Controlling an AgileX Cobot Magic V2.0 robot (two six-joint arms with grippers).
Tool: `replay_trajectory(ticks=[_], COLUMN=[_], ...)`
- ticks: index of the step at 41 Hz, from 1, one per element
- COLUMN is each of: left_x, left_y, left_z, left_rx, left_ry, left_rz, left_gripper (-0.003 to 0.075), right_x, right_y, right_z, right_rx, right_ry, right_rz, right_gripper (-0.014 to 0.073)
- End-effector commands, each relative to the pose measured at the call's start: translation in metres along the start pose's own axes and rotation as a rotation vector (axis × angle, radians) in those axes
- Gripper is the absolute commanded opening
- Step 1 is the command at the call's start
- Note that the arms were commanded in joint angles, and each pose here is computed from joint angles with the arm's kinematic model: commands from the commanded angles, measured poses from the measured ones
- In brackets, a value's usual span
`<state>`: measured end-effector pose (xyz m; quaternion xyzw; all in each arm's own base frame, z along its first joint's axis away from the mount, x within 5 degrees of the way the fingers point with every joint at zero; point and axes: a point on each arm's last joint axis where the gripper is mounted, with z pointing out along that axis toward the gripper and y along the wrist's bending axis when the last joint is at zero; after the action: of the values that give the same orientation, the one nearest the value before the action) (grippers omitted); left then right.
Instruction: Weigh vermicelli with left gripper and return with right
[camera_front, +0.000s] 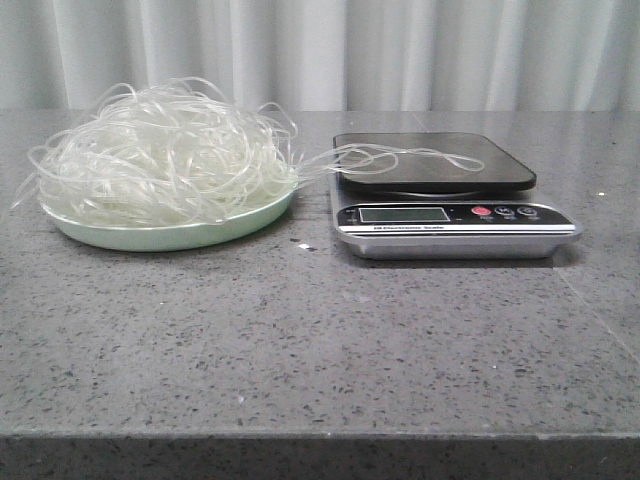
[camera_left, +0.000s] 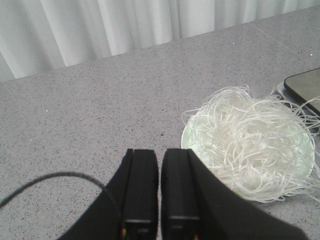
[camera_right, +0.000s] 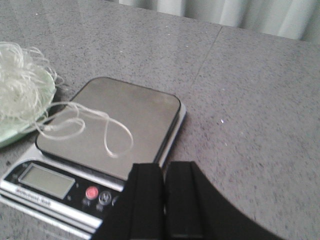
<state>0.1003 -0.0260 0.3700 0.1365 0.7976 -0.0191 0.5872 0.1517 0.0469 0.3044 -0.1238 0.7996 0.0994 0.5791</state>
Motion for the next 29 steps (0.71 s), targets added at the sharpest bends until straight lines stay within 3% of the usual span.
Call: replay_trajectory(ticks=[1, 12, 29], left_x=[-0.014, -0.015, -0.016], left_y=[0.000, -0.001, 0.001], left_z=[-0.004, -0.004, -0.004], left_rx=[0.014, 0.020, -0.001], left_ry=[-0.100, -0.117, -0.122], left_rz=[0.000, 0.000, 0.031], left_gripper=[0.0143, 0.0143, 0.0143], right_x=[0.005, 0.051, 0.055], right_y=[-0.003, -0.005, -0.005], right_z=[-0.014, -0.022, -0.022], right_rx=[0.041, 0.061, 0.063], right_ry=[-0.141, -0.134, -0.128], right_rz=[-0.004, -0.002, -0.002], right_gripper=[0.0152, 0.0152, 0.0150])
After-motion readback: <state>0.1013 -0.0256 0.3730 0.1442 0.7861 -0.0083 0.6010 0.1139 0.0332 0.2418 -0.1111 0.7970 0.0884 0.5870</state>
